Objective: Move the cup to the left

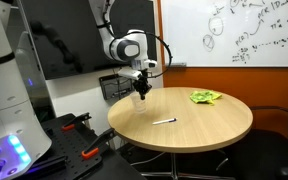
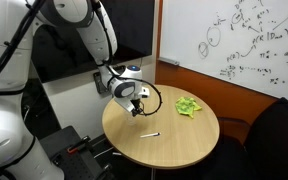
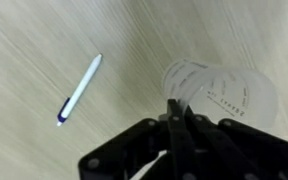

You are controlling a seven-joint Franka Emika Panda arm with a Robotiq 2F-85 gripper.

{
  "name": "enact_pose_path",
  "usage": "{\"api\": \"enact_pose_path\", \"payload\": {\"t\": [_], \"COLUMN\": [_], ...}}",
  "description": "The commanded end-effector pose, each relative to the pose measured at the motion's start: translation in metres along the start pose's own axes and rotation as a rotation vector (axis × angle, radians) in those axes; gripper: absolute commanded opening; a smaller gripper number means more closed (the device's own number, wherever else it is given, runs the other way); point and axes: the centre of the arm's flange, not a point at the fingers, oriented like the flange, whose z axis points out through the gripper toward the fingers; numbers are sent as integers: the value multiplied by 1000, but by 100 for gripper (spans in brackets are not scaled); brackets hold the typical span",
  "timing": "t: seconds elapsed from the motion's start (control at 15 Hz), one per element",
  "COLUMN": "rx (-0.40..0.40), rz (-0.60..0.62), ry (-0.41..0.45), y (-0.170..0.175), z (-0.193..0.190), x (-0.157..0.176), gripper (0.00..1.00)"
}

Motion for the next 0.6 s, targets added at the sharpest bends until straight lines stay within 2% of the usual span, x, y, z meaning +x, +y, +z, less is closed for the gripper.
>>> {"api": "enact_pose_path", "payload": {"t": [0.0,0.4,0.47,0.53], "rx": [-8,-24,-21,-18], "rz": [-85,-164,-174,-177], "ry": [14,8,7,11], "y": [-9,-17,-18,-19], "z": [7,25,28,28], "x": [-7,-9,-9,-8], "gripper": [1,1,30,31]}}
